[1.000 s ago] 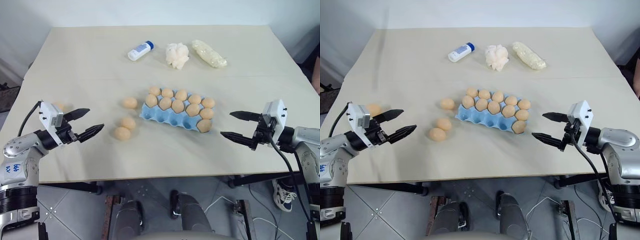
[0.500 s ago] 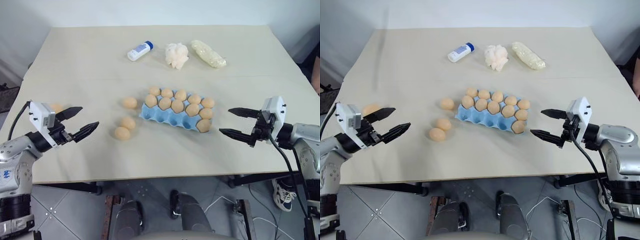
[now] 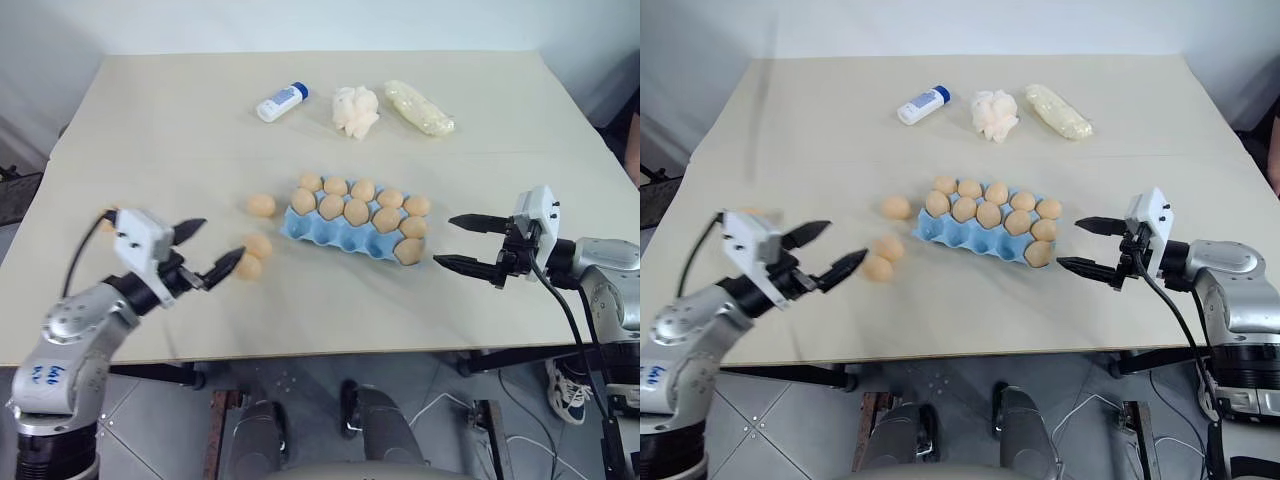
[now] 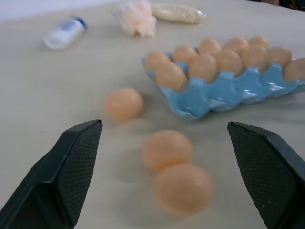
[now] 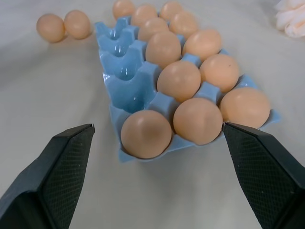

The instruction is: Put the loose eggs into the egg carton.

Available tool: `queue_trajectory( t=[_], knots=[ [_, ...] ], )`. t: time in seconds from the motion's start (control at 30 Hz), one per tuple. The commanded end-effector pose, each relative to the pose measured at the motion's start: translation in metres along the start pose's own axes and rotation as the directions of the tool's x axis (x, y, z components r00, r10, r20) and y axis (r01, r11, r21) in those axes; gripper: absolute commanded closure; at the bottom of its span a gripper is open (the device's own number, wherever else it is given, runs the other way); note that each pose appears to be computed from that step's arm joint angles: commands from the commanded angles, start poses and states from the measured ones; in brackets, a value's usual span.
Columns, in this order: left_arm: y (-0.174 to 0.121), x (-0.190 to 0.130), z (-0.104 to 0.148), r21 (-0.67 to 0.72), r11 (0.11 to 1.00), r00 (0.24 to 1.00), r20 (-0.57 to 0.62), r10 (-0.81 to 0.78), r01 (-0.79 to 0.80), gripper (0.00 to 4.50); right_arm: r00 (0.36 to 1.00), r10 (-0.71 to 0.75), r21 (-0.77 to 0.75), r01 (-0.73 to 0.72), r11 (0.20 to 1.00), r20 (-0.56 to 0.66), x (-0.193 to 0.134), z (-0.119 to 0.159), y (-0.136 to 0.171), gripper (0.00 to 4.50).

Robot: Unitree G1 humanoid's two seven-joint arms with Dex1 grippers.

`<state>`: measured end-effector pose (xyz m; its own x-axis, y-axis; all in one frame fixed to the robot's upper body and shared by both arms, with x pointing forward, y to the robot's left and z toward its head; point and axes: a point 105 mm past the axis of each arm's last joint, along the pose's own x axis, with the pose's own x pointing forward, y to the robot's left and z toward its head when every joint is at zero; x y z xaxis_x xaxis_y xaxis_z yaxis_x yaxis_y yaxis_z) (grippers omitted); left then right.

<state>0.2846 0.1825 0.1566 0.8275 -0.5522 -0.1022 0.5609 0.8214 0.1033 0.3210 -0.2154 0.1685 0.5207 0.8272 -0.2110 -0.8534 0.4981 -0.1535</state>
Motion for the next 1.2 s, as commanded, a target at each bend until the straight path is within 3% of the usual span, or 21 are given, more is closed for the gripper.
queue_trajectory(
  t=[0.03,0.27,0.97,1.07,1.2],
  knots=[
    [-0.009,0.004,-0.003,0.044,0.999,0.999,-0.028,0.029,-0.028,0.01,1.0,0.006,-0.032,-0.005,0.999,0.021,-0.001,0.009,-0.001,0.0],
    [-0.016,0.01,-0.026,0.111,0.991,0.981,-0.169,0.095,-0.076,0.01,1.0,0.007,-0.025,-0.007,1.0,0.007,-0.004,0.008,0.0,0.0],
    [-0.009,0.036,-0.044,0.046,0.997,0.98,-0.19,0.065,-0.057,0.01,0.999,-0.033,-0.018,0.033,0.999,-0.014,-0.013,0.006,-0.001,0.0],
    [-0.007,0.04,-0.045,0.061,0.997,0.984,-0.169,0.06,-0.05,0.67,0.999,-0.034,-0.016,0.034,0.999,-0.019,-0.013,0.004,-0.001,0.0],
    [-0.003,0.042,-0.044,0.064,0.996,0.986,-0.15,0.069,-0.06,1.95,0.999,-0.037,-0.016,0.037,0.999,-0.019,-0.014,0.005,-0.002,0.0]
  ],
)
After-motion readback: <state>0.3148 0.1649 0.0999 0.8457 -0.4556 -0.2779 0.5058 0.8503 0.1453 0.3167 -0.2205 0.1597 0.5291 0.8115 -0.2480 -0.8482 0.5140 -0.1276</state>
